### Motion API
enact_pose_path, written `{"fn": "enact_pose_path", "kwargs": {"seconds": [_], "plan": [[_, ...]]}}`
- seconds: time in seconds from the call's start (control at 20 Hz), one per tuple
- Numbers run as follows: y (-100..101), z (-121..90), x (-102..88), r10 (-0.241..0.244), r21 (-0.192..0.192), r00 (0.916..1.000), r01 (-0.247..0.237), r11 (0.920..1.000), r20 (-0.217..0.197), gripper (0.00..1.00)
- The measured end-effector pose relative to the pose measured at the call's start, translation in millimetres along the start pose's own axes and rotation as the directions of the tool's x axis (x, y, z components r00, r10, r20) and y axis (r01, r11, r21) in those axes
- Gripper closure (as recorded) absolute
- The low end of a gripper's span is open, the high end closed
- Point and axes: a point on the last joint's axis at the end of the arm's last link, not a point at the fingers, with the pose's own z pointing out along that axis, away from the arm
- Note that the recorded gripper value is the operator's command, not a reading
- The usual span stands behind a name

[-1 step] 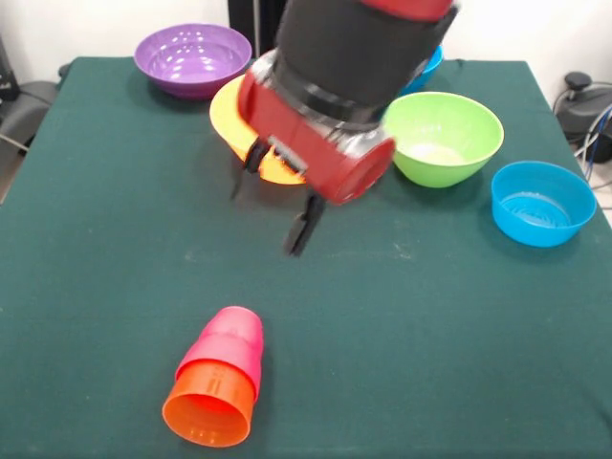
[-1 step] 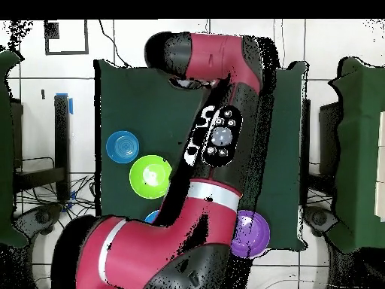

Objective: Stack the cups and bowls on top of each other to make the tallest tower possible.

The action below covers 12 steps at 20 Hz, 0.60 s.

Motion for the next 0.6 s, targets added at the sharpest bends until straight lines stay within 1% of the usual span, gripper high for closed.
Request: {"fn": "enact_pose_path", "kwargs": {"seconds": [0.05,0.2,0.35,0.45,0.5,0.6], "plan": [[-2,9,-6.5,0.021,0.005,0.9998,-0.021,0.9998,0.005,0.00],[-6,26,-17.0,0.059,0.010,0.9982,-0.059,0.9982,0.011,0.00],[-11,50,-30.2,0.108,0.011,0.9940,-0.108,0.9941,0.015,0.00],[-13,59,-34.6,0.124,0.011,0.9922,-0.124,0.9922,0.015,0.00],[-15,70,-39.8,0.145,0.008,0.9894,-0.145,0.9894,0.011,0.00],[-16,78,-42.7,0.159,0.005,0.9873,-0.159,0.9873,0.008,0.00]]}}
